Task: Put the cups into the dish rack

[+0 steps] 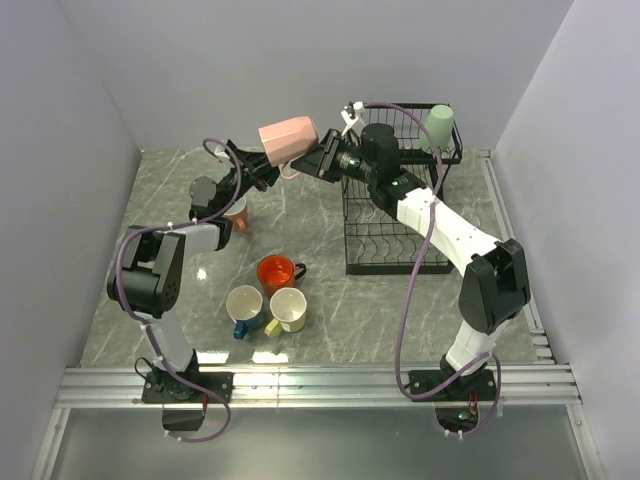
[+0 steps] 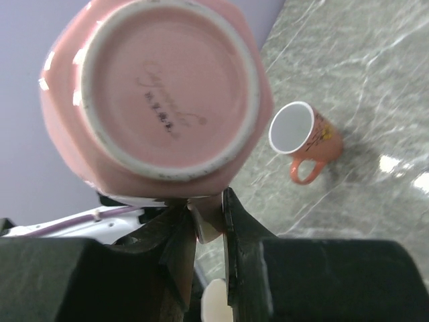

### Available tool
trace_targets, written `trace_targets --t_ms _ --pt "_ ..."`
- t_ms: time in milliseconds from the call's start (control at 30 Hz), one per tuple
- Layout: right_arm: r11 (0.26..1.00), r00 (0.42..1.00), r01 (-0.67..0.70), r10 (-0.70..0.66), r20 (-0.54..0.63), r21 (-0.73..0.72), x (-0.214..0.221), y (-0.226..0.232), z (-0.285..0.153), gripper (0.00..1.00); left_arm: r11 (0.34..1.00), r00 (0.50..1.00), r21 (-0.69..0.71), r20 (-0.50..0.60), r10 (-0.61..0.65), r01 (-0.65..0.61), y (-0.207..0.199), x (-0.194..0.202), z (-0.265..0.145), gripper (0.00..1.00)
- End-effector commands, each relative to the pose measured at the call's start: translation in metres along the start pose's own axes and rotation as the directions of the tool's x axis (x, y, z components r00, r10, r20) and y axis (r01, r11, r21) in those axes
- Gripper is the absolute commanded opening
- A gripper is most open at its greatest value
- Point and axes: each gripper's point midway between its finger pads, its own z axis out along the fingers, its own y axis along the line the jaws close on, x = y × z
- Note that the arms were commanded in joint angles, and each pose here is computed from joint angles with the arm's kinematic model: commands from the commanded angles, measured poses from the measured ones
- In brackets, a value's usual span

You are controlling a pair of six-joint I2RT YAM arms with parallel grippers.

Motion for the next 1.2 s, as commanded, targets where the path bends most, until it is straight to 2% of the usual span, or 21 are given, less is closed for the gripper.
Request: trace_targets --t_ms 0,167,300,833,1167 --pt "0.936 0.977 0.089 -0.014 0.215 -0.341 -0.062 0.132 -0.048 0.0 0.944 0.858 0.113 -0.461 -0.227 0.31 -0.067 0.101 -0.034 0.28" --pt "0.942 0.965 0.098 -0.011 0.261 -0.322 -0.076 0.13 -0.056 0.0 0.949 0.857 0.095 -0.464 -0.225 0.3 -0.06 0.101 -0.034 0.38" --pt "0.95 0.953 0.099 -0.005 0.302 -0.296 -0.088 0.122 -0.063 0.0 0.955 0.856 0.087 -0.471 -0.211 0.284 -0.057 0.102 -0.033 0.41" --pt "0.967 0.913 0.079 0.026 0.407 -0.24 -0.123 0.095 -0.105 0.0 0.96 0.858 0.085 -0.475 -0.197 0.268 -0.053 0.099 -0.03 0.45" --pt "0.987 0.864 0.138 -0.079 0.498 -0.082 -0.168 0.074 -0.144 0.0 0.962 0.858 0.097 -0.483 -0.178 0.254 -0.057 0.101 -0.029 0.47"
